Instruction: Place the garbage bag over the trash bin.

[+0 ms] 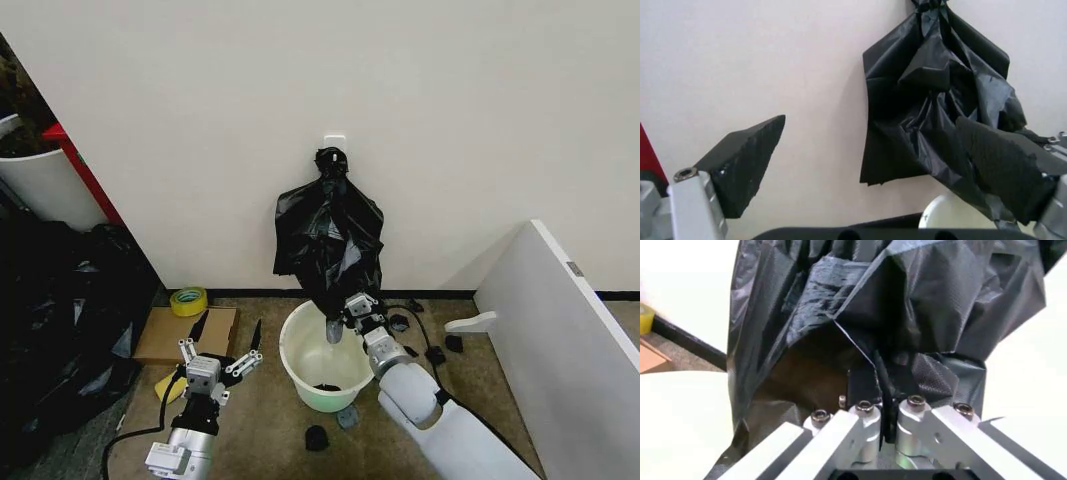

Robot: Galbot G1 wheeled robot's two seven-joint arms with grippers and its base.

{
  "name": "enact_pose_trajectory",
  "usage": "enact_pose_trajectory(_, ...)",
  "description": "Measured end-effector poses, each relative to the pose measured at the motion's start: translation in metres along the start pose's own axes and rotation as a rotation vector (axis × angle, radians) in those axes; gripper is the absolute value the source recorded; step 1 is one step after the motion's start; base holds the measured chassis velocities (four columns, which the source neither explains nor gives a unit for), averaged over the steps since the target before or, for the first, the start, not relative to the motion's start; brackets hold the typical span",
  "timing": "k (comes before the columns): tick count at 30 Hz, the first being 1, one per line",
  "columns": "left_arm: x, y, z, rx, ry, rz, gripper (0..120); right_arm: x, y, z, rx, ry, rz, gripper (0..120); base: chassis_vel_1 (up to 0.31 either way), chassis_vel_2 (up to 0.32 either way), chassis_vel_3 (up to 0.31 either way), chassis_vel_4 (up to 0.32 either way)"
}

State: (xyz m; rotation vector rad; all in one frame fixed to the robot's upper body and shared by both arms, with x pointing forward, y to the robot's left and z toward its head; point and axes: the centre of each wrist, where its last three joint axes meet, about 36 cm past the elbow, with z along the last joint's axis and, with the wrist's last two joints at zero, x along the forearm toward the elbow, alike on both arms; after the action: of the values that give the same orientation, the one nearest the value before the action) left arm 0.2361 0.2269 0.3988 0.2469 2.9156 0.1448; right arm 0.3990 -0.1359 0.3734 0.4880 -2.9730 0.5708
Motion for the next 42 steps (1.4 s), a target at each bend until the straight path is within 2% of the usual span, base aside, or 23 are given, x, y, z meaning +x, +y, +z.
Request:
enact_pose_trajectory(4, -0.004, 0.002, -0.002, 0.001, 0.000, 0.006, 100, 0.015, -0.013, -0.015, -0.124, -0.060, -0.023, 0, 0.000, 0.000, 0.000, 0.000)
enact_pose_trajectory(6, -0.004, 0.002, -0.002, 0.002, 0.000, 0.007, 100, 0.018, -0.015, -0.018, -0.144, -0.071, -0.027, 0, 0.000, 0.000, 0.000, 0.000)
enact_pose_trajectory(8, -0.010, 0.004, -0.005, 0.009, 0.002, 0.024, 100, 0.037, -0.027, -0.031, -0.263, -0.137, -0.057, 0, 0.000, 0.000, 0.000, 0.000)
enact_pose_trajectory(10, -0.018, 0.007, -0.008, 0.007, 0.003, 0.051, 100, 0.052, -0.036, -0.040, -0.328, -0.184, -0.079, 0, 0.000, 0.000, 0.000, 0.000)
enact_pose_trajectory(14, -0.034, 0.014, -0.012, -0.013, -0.008, 0.105, 100, 0.075, -0.045, -0.052, -0.372, -0.246, -0.112, 0, 0.000, 0.000, 0.000, 0.000)
enact_pose_trajectory(20, -0.060, 0.032, -0.022, -0.050, -0.023, 0.165, 100, 0.088, -0.045, -0.059, -0.356, -0.329, -0.172, 0, 0.000, 0.000, 0.000, 0.000)
enact_pose_trajectory(24, -0.095, 0.043, -0.022, -0.108, -0.033, 0.234, 100, 0.092, -0.044, -0.056, -0.299, -0.371, -0.186, 0, 0.000, 0.000, 0.000, 0.000)
enact_pose_trajectory(27, -0.117, 0.043, -0.016, -0.141, -0.020, 0.299, 100, 0.093, -0.046, -0.055, -0.290, -0.381, -0.175, 0, 0.000, 0.000, 0.000, 0.000)
enact_pose_trajectory(28, -0.117, 0.043, -0.016, -0.141, -0.020, 0.299, 100, 0.093, -0.046, -0.055, -0.290, -0.381, -0.175, 0, 0.000, 0.000, 0.000, 0.000)
enact_pose_trajectory(33, -0.138, 0.048, -0.008, -0.224, 0.012, 0.431, 100, 0.089, -0.048, -0.061, -0.286, -0.402, -0.166, 0, 0.000, 0.000, 0.000, 0.000)
enact_pose_trajectory(35, -0.143, 0.050, -0.008, -0.247, 0.011, 0.452, 100, 0.089, -0.048, -0.061, -0.286, -0.403, -0.166, 0, 0.000, 0.000, 0.000, 0.000)
enact_pose_trajectory(39, -0.168, 0.055, -0.014, -0.355, -0.033, 0.496, 100, 0.089, -0.049, -0.061, -0.283, -0.405, -0.163, 0, 0.000, 0.000, 0.000, 0.000)
enact_pose_trajectory(42, -0.181, 0.053, -0.017, -0.393, -0.059, 0.512, 100, 0.089, -0.049, -0.061, -0.283, -0.404, -0.160, 0, 0.000, 0.000, 0.000, 0.000)
